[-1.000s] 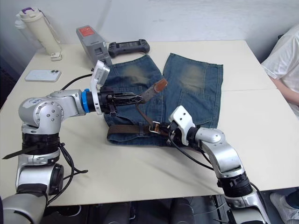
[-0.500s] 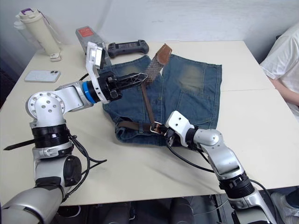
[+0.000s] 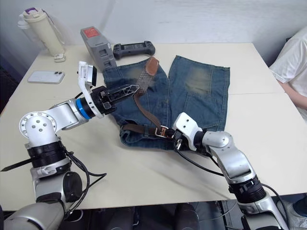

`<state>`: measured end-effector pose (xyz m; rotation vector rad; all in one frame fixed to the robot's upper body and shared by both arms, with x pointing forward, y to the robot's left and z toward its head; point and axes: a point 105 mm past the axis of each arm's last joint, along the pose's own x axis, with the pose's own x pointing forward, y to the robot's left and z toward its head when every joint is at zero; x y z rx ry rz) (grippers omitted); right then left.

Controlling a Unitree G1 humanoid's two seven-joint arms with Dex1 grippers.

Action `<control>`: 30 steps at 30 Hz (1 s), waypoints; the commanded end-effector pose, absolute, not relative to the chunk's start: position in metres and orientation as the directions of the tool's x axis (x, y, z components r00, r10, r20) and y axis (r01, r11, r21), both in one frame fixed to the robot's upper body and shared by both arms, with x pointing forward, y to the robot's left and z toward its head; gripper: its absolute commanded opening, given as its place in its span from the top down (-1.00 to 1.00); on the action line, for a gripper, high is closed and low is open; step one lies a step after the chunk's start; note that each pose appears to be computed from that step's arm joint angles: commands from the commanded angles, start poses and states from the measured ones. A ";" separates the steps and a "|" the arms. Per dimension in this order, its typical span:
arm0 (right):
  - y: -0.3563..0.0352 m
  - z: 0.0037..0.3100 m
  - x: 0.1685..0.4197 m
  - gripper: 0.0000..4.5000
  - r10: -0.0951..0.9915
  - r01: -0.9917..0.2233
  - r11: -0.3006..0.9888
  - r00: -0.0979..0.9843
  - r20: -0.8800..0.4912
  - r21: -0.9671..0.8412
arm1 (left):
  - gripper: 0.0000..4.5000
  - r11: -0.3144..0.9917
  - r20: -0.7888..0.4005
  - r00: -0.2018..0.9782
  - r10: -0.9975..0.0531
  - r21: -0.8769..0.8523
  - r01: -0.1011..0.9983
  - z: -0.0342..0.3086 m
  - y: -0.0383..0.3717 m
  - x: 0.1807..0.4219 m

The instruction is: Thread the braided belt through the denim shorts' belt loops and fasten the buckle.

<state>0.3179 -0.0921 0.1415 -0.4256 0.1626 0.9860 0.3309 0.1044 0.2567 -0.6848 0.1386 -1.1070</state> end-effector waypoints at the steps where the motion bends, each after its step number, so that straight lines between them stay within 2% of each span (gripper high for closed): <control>1: -0.092 0.161 0.314 0.98 0.790 -0.834 0.466 0.542 -0.286 -0.294 | 1.00 0.244 0.313 0.482 -0.818 -0.571 0.784 0.270 0.117 0.327; 9: -0.088 0.166 0.321 0.98 0.813 -0.842 0.481 0.533 -0.235 -0.245 | 1.00 0.217 0.364 0.562 -0.742 -0.664 0.716 0.257 0.143 0.326; 13: -0.077 0.180 0.321 0.98 0.843 -0.857 0.450 0.501 -0.197 -0.251 | 1.00 0.249 0.286 0.604 -0.744 -0.720 0.648 0.230 0.147 0.325; 19: -0.073 0.190 0.319 0.98 0.857 -0.866 0.426 0.479 -0.190 -0.260 | 1.00 0.254 0.262 0.618 -0.741 -0.742 0.621 0.218 0.144 0.323; 24: -0.078 0.170 0.324 0.98 0.834 -0.862 0.444 0.497 -0.239 -0.245 | 1.00 0.272 0.253 0.637 -0.728 -0.747 0.607 0.216 0.146 0.326; 30: -0.089 0.167 0.325 0.98 0.824 -0.857 0.459 0.509 -0.250 -0.234 | 1.00 0.319 0.225 0.680 -0.698 -0.752 0.576 0.210 0.164 0.328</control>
